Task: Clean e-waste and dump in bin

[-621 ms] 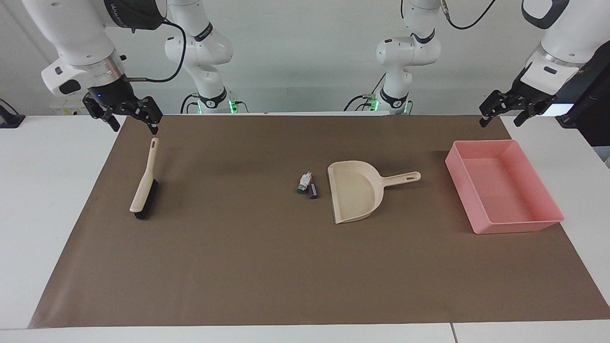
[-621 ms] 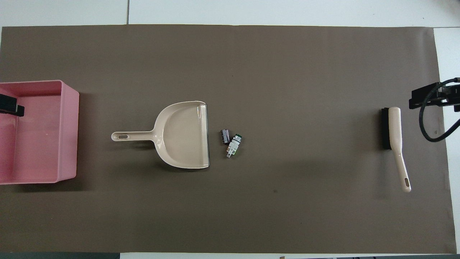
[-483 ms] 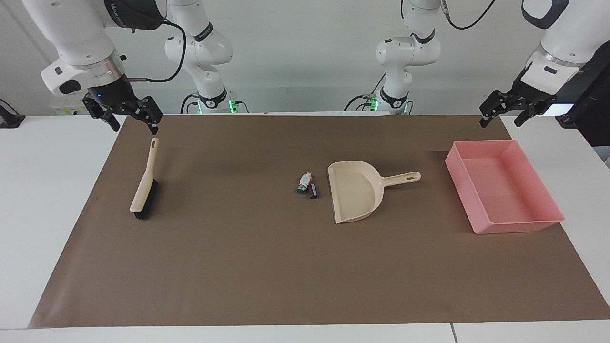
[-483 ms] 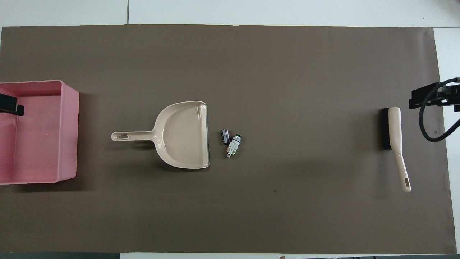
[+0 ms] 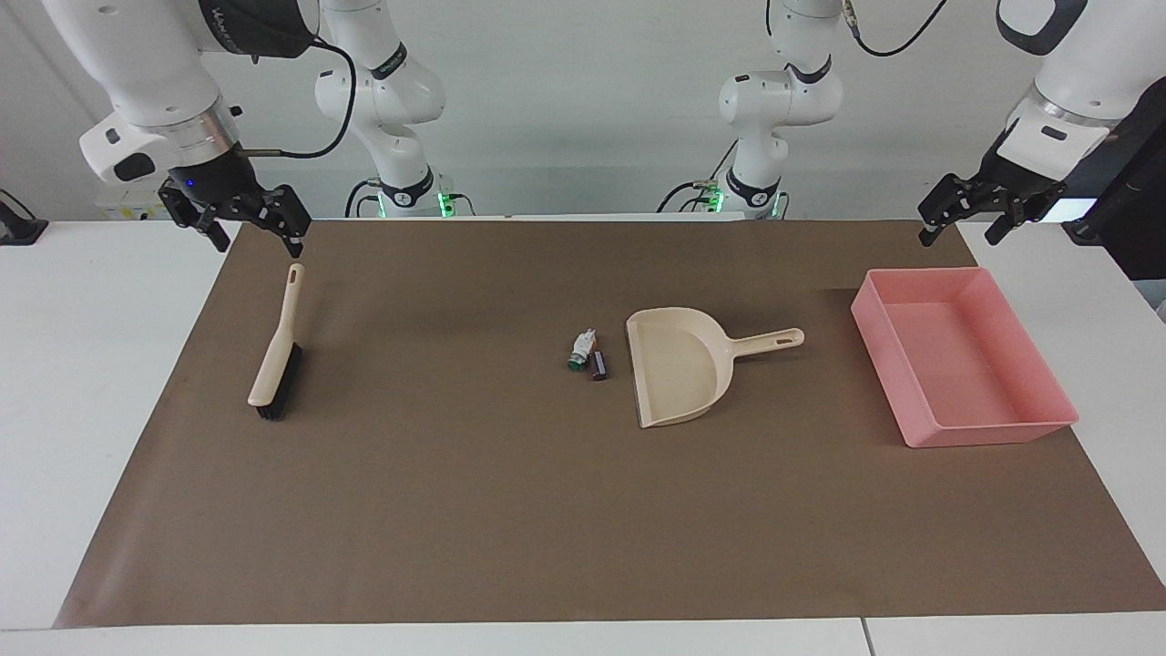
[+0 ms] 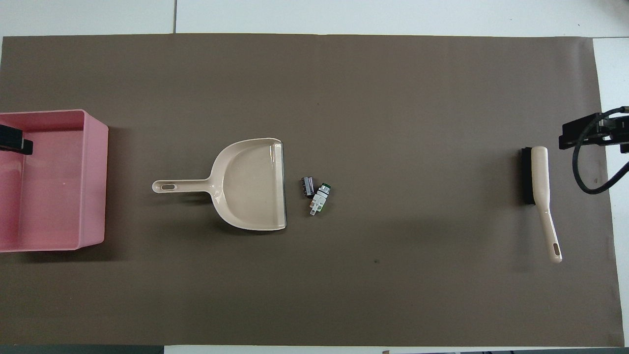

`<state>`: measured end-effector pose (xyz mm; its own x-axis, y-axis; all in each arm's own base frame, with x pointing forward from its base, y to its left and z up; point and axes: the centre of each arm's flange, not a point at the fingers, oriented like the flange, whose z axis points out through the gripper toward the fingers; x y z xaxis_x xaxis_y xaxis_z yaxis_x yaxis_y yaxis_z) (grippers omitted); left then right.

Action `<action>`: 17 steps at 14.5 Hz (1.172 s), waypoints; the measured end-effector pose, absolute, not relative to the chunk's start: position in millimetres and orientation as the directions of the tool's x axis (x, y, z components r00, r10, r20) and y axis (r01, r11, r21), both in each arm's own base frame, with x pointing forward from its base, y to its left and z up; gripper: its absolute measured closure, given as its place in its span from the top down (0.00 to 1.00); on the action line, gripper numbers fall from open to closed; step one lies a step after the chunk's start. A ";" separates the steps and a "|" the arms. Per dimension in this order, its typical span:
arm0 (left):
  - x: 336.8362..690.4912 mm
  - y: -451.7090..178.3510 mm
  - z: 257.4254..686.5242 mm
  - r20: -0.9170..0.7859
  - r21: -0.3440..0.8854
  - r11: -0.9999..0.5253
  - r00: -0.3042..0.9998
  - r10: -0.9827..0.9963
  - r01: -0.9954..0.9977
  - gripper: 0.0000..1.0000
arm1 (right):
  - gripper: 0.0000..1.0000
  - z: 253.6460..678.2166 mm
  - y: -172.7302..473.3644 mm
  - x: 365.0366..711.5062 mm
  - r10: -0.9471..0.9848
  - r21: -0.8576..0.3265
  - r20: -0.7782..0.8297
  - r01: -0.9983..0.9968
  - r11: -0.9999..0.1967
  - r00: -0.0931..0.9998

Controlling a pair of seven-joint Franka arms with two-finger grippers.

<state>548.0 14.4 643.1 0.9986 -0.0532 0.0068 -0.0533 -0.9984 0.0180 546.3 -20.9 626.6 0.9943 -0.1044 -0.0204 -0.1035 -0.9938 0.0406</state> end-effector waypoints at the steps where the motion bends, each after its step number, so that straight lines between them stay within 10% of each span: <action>1: 551.8 14.0 643.0 0.036 0.016 -0.998 0.998 -0.054 -0.054 1.00 | 1.00 621.1 -23.2 544.4 -0.109 0.041 -0.031 -0.107 -0.993 0.994; 7: 565.9 10.5 638.5 0.139 -0.038 -0.931 0.921 -0.364 -0.363 1.00 | 1.00 509.7 -92.7 503.2 -0.156 0.032 -0.026 -0.155 -0.987 0.987; 17: 546.1 -76.6 533.7 0.043 -0.050 -0.266 0.264 -0.964 -0.963 0.99 | 1.00 353.0 -136.1 442.8 -0.161 0.015 -0.090 -0.160 -0.987 0.983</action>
